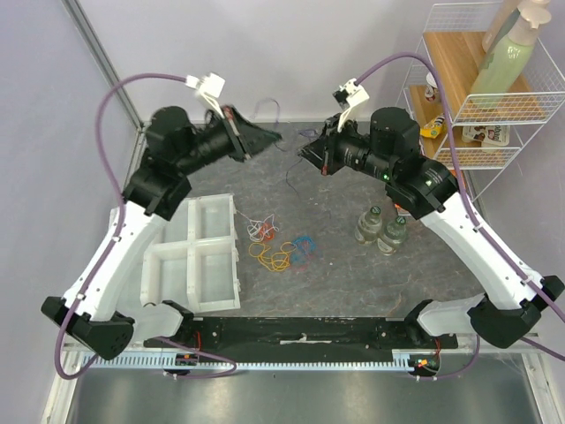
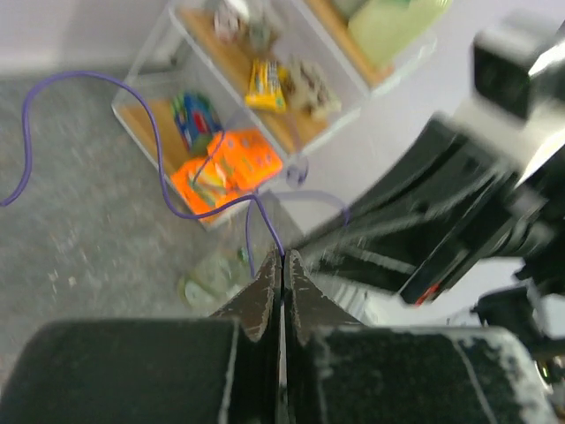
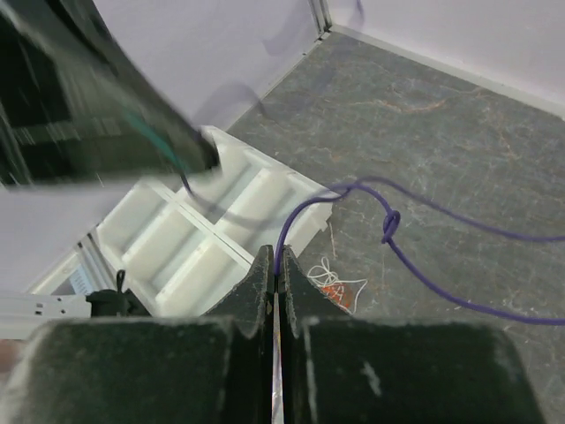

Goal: Untangle the cables

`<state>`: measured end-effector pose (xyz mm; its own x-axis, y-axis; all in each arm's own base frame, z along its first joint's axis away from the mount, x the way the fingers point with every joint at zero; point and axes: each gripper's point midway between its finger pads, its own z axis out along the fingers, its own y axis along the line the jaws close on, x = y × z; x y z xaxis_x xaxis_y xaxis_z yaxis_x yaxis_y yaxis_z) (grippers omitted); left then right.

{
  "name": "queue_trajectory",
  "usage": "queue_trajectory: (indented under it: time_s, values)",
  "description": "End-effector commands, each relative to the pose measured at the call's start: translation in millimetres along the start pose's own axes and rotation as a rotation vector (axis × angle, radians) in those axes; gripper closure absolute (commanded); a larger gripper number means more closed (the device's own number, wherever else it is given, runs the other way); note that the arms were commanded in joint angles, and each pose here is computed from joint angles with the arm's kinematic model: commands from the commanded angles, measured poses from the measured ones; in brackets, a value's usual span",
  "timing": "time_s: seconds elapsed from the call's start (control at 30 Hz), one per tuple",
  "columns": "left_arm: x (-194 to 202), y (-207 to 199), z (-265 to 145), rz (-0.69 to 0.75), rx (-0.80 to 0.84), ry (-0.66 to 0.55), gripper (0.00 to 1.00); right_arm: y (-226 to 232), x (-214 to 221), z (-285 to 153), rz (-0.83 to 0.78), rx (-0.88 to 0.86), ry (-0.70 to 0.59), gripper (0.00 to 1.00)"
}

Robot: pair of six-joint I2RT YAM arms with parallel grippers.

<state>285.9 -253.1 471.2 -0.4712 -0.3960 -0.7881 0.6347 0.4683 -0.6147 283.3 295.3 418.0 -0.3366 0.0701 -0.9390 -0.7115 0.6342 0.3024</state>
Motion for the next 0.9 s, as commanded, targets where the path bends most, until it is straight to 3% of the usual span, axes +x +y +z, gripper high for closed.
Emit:
queue_trajectory:
  time_s: [0.0,0.27,0.43,0.6,0.73,0.87]
  values:
    - [40,-18,6,0.092,0.106,0.064,0.98,4,-9,-7,0.159,-0.018,0.010,1.00]
    - [85,-23,12,0.126,0.153,0.119,0.91,0,-9,-5,0.259,-0.011,0.019,1.00]
    - [90,-17,11,0.128,0.134,0.130,0.74,3,-12,-4,0.271,-0.032,0.018,1.00]
    - [90,-9,21,0.119,0.109,0.126,0.65,10,-9,-4,0.298,-0.073,0.024,1.00]
    - [85,-6,30,0.129,0.087,0.120,0.68,15,-9,-5,0.311,-0.096,0.027,1.00]
    - [86,12,33,0.131,-0.012,0.140,0.91,16,-9,-7,0.310,-0.099,0.027,1.00]
